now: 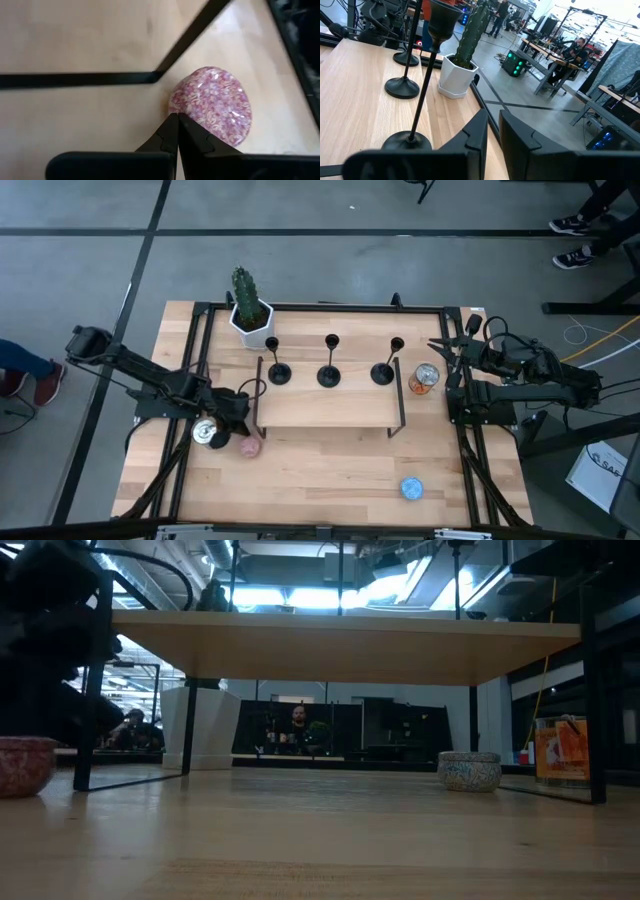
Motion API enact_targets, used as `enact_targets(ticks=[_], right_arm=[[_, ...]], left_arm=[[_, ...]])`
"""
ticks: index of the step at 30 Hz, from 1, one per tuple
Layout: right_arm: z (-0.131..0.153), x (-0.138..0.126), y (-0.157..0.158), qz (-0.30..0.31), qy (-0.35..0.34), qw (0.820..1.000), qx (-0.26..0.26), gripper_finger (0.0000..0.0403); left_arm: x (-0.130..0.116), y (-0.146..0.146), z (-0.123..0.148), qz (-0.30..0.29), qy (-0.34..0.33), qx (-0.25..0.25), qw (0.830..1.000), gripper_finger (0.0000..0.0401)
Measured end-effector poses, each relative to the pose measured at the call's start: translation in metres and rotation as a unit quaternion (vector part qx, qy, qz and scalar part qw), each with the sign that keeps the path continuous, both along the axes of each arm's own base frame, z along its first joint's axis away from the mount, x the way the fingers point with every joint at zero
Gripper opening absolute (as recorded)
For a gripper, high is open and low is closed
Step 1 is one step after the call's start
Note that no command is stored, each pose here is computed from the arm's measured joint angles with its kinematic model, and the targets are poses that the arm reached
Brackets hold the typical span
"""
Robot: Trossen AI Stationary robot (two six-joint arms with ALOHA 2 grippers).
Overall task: Pick & Place candle stick holders
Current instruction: Put the red scented candle on the shelf
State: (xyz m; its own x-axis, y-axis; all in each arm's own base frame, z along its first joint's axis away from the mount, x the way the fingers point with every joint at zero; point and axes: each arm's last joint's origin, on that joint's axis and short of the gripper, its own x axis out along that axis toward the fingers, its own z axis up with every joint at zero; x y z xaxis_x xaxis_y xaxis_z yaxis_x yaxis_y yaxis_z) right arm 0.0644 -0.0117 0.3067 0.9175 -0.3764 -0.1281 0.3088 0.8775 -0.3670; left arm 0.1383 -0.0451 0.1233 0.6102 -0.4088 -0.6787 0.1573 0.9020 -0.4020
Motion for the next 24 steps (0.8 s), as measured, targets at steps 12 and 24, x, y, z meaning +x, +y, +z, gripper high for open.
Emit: enact_targets(ticks=[12,24], right_arm=[[0.000,0.000,0.000,0.000,0.000,1.000,0.000,0.0053],[0.000,0.000,0.000,0.000,0.000,1.000,0.000,0.0053]], left_arm=[[-0.002,-0.010,0.004,-0.020,0.001,-0.042,0.999,0.0002],[-0.004,-0.010,0.023,-0.025,-0.078,-0.068,0.994,0.0003]])
